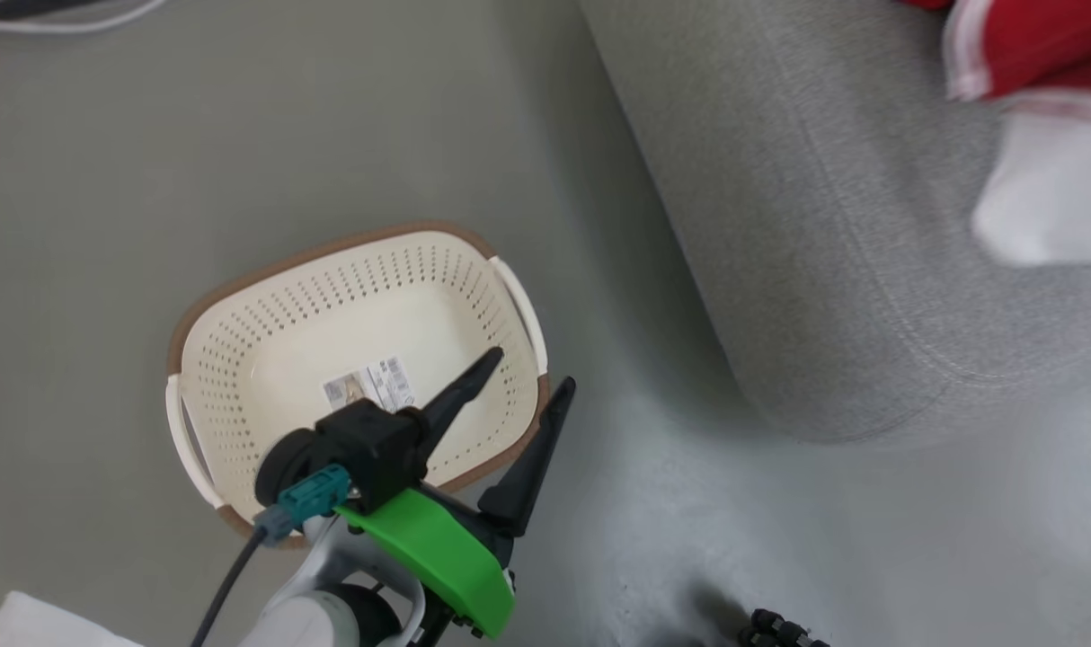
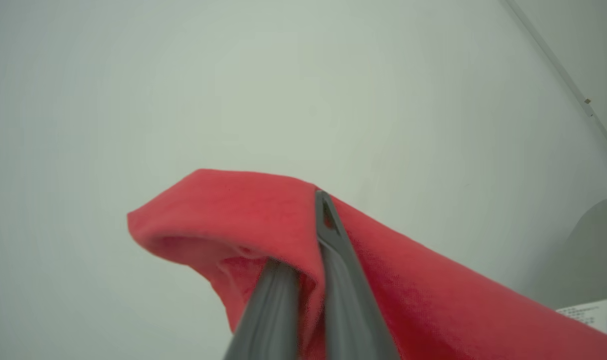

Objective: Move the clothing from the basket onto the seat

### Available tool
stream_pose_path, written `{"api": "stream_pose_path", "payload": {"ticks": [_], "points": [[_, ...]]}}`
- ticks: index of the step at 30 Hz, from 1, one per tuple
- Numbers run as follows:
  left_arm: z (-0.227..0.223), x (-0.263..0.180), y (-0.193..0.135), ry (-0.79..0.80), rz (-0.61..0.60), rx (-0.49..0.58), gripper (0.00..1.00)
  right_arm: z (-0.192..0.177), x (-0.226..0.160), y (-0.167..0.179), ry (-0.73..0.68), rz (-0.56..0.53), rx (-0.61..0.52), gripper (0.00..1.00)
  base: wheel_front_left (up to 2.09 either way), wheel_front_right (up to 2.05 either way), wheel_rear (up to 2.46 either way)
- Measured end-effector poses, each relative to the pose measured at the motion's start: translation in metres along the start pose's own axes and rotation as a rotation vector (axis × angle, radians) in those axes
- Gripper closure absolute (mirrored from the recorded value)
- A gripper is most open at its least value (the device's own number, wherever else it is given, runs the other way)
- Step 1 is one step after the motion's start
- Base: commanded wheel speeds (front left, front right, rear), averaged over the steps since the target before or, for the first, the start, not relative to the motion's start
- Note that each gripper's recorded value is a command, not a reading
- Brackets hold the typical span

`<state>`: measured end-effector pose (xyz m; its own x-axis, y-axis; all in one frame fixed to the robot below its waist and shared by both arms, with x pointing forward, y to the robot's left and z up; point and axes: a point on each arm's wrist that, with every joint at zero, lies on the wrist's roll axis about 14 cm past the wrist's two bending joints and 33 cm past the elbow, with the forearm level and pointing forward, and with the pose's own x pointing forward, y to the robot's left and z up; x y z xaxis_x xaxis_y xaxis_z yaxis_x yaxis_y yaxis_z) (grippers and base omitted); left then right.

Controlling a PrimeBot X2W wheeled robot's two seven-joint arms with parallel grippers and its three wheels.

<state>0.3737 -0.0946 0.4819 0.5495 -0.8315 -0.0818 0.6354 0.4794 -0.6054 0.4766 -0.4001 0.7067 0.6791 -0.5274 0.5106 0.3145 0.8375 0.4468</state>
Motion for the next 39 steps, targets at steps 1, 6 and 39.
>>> {"api": "stream_pose_path", "payload": {"ticks": [1, 6, 39], "points": [[-0.001, -0.001, 0.008, 0.003, 0.017, -0.002, 0.0, 0.005, 0.011, 0.004, -0.028, 0.01, -0.006, 1.0, 0.0, 0.0, 0.0], [0.002, -0.004, 0.032, -0.018, 0.069, -0.043, 0.0, 0.002, 0.047, 0.001, -0.064, 0.027, -0.124, 1.0, 0.0, 0.0, 0.0], [-0.038, 0.013, 0.127, 0.025, 0.142, -0.108, 0.0, -0.253, -0.059, -0.108, 0.587, 0.001, -0.7, 0.0, 0.0, 0.0, 0.0]]}}
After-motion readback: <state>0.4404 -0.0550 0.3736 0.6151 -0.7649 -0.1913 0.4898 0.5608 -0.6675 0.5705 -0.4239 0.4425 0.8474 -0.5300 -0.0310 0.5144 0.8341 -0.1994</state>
